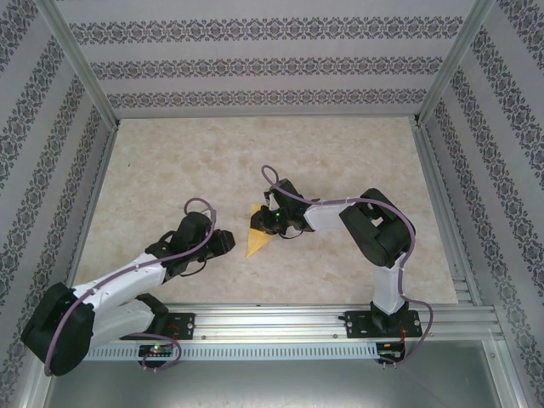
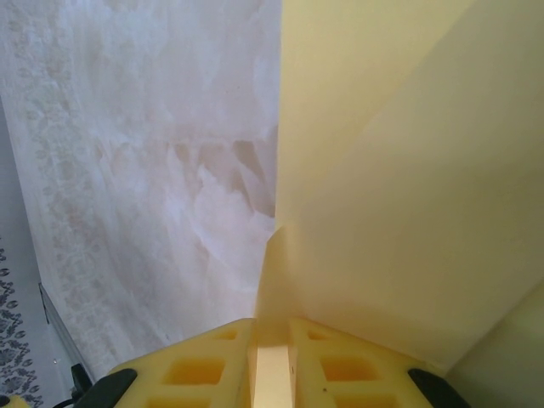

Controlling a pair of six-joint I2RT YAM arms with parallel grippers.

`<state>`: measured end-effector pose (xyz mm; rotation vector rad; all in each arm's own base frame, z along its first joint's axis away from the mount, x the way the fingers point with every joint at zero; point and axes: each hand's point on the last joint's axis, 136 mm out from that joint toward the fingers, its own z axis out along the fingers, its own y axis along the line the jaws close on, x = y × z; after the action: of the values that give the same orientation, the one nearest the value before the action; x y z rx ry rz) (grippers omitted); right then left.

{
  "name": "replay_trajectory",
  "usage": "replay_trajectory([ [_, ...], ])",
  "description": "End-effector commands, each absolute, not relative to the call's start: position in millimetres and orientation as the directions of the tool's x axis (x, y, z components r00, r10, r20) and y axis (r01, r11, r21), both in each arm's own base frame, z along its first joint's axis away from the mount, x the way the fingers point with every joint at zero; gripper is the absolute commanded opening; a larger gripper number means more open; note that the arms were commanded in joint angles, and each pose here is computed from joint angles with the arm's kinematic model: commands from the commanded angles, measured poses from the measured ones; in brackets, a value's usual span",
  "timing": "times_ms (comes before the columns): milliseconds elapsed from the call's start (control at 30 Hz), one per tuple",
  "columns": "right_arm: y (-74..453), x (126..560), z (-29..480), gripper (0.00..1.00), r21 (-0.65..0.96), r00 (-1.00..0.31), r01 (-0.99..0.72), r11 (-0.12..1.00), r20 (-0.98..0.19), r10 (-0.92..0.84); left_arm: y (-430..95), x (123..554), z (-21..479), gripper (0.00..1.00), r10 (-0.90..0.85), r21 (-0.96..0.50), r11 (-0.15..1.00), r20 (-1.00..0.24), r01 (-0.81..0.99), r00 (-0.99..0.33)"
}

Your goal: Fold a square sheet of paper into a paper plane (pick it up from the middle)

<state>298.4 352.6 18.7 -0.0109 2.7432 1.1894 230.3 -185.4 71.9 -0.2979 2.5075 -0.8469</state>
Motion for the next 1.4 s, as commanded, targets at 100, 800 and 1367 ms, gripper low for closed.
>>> replay_trajectory([
  [100,336,292,-10,0.18,0.677,-0.991,-0.018,0.736,-0.107,0.075,-198,237,84,0.25,-0.332,-0.657,0.754,-0.352,-0.022,-0.875],
  [800,331,285,-15,0.18,0.666,-0.992,-0.016,0.745,-0.101,0.069,-272,259,66,0.2,-0.227,-0.82,0.572,-0.193,0.03,-0.955],
  [1367,327,281,-19,0.18,0.657,-0.994,-0.016,0.754,-0.095,0.062,-263,254,42,0.2,-0.236,-0.812,0.584,-0.159,-0.009,-0.959],
])
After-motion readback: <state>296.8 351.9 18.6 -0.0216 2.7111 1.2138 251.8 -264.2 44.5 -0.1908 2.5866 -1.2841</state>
